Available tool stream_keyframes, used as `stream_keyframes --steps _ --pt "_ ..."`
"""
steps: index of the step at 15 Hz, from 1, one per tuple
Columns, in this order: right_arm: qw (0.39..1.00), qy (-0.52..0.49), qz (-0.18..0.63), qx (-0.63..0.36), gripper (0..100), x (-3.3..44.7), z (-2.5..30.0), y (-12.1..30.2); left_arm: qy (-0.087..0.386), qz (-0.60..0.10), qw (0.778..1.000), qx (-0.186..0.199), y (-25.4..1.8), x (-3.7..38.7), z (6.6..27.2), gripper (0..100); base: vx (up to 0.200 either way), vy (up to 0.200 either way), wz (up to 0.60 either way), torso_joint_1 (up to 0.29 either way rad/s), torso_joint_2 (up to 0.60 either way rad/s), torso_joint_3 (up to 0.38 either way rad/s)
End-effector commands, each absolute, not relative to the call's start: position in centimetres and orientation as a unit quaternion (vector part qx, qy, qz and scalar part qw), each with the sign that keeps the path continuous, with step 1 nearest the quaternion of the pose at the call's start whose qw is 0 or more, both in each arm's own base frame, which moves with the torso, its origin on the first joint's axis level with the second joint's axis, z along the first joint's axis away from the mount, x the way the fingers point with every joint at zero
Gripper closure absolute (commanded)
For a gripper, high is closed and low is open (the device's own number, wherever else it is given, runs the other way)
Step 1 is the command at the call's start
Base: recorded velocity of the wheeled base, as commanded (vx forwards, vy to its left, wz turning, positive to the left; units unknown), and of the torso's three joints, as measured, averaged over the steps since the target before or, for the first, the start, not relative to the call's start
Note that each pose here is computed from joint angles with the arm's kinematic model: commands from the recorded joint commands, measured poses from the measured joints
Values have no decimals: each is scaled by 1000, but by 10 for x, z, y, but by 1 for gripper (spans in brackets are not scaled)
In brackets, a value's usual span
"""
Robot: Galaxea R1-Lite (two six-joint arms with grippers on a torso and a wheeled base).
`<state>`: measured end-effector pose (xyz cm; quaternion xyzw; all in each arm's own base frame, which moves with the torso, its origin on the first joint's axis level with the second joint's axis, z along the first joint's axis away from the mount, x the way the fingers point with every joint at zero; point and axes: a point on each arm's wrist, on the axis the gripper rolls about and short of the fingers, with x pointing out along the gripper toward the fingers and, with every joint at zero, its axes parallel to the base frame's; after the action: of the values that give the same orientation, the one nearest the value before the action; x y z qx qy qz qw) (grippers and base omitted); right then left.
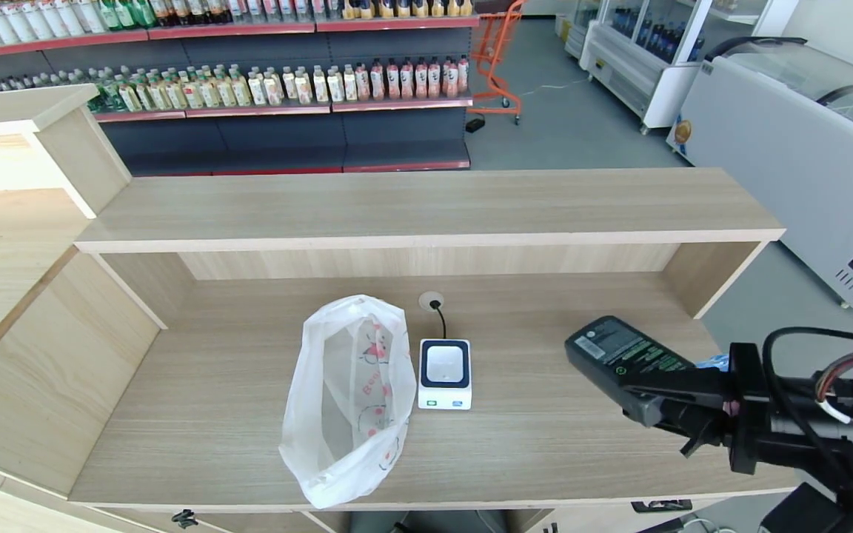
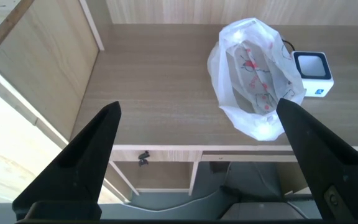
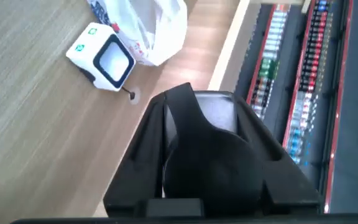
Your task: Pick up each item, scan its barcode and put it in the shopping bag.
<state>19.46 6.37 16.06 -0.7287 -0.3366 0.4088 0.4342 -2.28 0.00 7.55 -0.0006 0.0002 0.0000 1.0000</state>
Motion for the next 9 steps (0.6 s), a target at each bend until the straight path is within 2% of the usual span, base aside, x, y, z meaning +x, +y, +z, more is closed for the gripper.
stream_keyframes --steps 1,2,4,5,9 --pt "394 -358 474 -702 100 202 134 82 1 0 1000 -1 0 -23 76 0 0 0 0 0 0 0" --pt "344 -396 492 -695 100 203 122 101 1 0 1000 -1 0 -23 76 0 0 0 0 0 0 0" --pt "318 -418 503 -686 100 200 117 113 1 0 1000 -1 0 -23 76 0 0 0 0 0 0 0" --pt "286 -438 508 -685 100 201 106 121 1 0 1000 -1 0 -23 76 0 0 0 0 0 0 0" --pt "256 -507 487 -664 100 199 106 122 1 0 1000 -1 0 -23 76 0 0 0 0 0 0 0"
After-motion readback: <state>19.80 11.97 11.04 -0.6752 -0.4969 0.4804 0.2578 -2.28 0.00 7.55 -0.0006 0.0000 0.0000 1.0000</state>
